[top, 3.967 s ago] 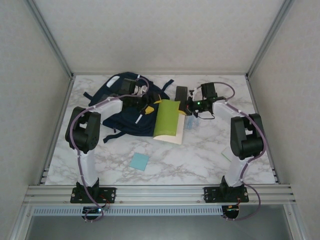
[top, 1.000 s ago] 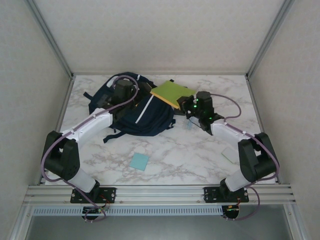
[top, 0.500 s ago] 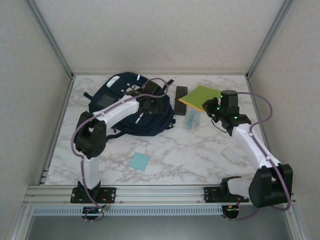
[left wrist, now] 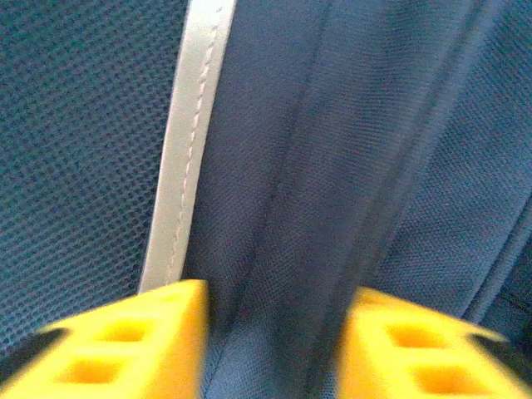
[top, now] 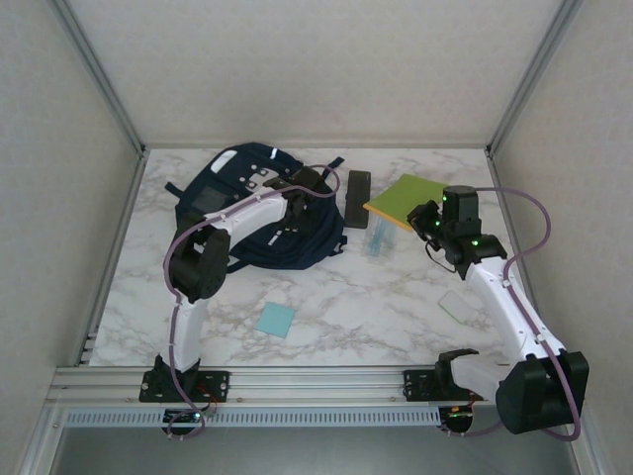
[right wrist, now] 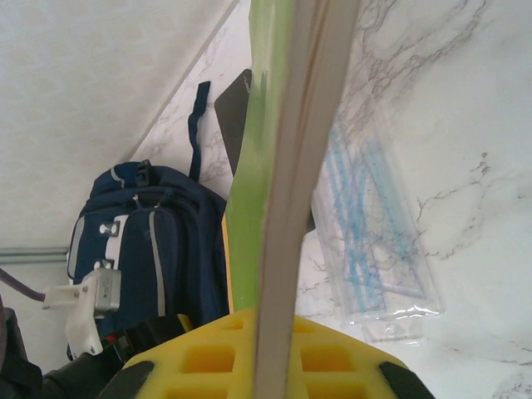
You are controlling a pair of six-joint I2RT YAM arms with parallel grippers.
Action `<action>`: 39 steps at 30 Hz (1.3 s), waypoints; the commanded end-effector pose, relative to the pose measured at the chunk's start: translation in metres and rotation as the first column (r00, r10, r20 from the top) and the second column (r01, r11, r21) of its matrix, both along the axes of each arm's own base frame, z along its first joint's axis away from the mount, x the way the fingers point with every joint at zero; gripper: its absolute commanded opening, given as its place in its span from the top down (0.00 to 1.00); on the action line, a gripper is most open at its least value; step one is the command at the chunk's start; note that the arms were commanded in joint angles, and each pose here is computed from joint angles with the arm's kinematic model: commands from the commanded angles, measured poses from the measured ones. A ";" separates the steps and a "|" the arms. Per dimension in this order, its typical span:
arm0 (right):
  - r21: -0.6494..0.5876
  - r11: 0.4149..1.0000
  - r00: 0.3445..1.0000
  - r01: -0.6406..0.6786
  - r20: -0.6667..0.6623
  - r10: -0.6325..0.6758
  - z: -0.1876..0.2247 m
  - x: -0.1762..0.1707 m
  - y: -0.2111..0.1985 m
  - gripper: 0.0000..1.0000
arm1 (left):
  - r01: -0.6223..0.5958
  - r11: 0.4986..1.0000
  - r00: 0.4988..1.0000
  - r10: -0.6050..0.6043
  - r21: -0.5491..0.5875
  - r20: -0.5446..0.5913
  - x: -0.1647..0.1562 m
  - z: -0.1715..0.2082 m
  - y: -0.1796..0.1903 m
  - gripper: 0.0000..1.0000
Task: Pack books, pencil case, and school supplies into a backpack
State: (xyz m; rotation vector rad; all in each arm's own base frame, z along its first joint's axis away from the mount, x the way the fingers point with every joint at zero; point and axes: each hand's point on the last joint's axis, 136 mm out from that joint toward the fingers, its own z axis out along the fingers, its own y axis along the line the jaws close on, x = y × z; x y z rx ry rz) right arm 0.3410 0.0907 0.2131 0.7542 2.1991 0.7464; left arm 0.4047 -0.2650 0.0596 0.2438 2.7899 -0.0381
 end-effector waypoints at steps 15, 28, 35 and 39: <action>0.096 0.974 0.978 -0.207 0.055 0.202 0.003 0.007 0.048 1.00 | -0.080 0.876 0.996 0.090 -0.476 -0.002 0.023 0.150 0.002 1.00; 0.222 0.854 0.882 -0.470 0.153 0.446 0.011 0.025 0.164 1.00 | -0.066 0.744 0.994 0.105 -0.665 0.018 0.036 0.213 0.015 1.00; 0.335 0.703 0.778 -0.627 0.220 0.589 0.004 0.046 0.260 1.00 | -0.046 0.722 0.996 0.083 -0.690 0.020 0.031 0.223 0.012 1.00; 0.394 0.645 0.748 -0.655 0.218 0.627 -0.016 0.062 0.297 1.00 | -0.043 0.716 0.996 0.084 -0.696 0.024 0.029 0.227 0.011 1.00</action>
